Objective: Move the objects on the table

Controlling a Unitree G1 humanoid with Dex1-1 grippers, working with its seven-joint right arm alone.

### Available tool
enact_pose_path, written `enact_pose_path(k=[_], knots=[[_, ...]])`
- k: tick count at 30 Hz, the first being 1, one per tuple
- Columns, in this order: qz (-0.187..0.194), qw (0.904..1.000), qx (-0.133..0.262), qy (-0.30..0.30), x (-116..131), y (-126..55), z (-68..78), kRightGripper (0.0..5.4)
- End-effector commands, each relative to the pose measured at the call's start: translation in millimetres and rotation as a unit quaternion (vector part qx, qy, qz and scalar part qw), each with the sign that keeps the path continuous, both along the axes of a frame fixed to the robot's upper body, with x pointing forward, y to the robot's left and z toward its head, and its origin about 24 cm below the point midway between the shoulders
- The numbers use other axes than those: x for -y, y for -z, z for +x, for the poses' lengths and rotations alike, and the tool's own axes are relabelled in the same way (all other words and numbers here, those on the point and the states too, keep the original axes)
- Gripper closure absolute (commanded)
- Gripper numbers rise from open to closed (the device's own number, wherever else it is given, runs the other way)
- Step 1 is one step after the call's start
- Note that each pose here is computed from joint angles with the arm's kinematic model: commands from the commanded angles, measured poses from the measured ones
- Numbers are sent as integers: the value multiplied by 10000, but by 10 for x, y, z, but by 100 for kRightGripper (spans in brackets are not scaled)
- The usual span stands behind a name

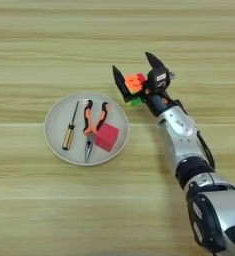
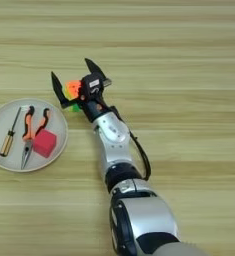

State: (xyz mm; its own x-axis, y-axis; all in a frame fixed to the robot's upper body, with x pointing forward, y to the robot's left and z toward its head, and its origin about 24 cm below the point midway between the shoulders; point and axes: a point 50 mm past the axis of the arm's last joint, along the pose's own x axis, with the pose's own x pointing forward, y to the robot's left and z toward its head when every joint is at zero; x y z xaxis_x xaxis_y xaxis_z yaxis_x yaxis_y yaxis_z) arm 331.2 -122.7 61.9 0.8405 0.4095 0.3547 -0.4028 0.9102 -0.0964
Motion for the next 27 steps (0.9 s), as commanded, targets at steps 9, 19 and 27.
enact_pose_path(k=[9, 19, 27], knots=[[-419, 9932, 465, -981, -246, -184, -28, 6], [-524, 9759, 185, -2110, -332, -112, -184, 6], [-444, 9675, -99, -2487, -355, -99, -228, 6]])
